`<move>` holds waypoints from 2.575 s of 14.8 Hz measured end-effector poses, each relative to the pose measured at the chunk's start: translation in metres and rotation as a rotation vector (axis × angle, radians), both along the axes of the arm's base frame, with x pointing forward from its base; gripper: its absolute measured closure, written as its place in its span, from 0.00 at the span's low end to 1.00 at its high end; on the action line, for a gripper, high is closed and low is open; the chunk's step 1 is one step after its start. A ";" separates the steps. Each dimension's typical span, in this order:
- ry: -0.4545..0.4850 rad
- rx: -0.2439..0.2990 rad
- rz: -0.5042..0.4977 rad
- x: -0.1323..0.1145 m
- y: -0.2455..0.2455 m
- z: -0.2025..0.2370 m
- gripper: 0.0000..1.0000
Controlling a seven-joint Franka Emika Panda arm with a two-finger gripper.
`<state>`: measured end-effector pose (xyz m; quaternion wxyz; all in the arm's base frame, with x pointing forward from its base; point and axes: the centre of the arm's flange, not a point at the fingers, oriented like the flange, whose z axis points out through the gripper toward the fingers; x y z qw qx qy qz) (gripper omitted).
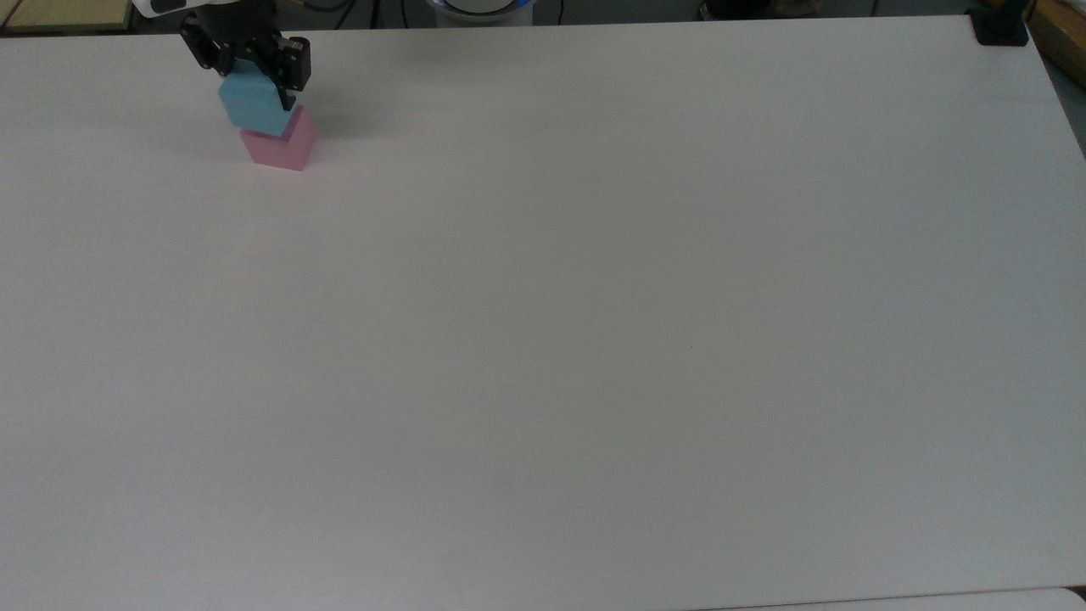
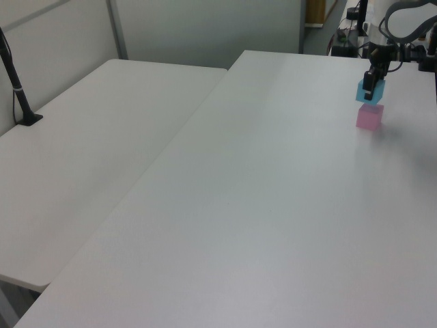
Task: Put blue cube on pink cube
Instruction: 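Lower the light-blue cube onto the top of the pink cube, then open the gripper and raise it off the stacked cubes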
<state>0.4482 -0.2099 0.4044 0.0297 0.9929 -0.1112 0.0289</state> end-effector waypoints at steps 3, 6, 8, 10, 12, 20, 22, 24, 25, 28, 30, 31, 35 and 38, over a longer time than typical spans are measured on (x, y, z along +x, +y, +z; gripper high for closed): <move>-0.001 -0.008 0.003 0.004 -0.002 -0.009 0.39; 0.003 -0.013 0.023 0.002 -0.009 -0.013 0.39; 0.004 -0.014 0.025 0.000 -0.014 -0.013 0.39; 0.005 -0.014 0.025 -0.001 -0.015 -0.013 0.39; 0.006 -0.013 0.025 -0.001 -0.015 -0.014 0.39; 0.022 -0.006 0.030 -0.004 -0.011 -0.021 0.39; 0.023 -0.006 0.030 -0.004 -0.011 -0.022 0.35; 0.023 -0.006 0.030 -0.004 -0.011 -0.022 0.31; 0.023 -0.005 0.030 -0.005 -0.011 -0.022 0.22; 0.026 -0.004 0.030 -0.005 -0.010 -0.024 0.00; 0.028 -0.003 0.030 -0.006 -0.010 -0.024 0.00; 0.028 -0.003 0.030 -0.006 -0.010 -0.024 0.00; 0.038 0.003 0.028 -0.008 -0.010 -0.022 0.00; 0.053 0.017 0.023 -0.015 -0.015 -0.005 0.00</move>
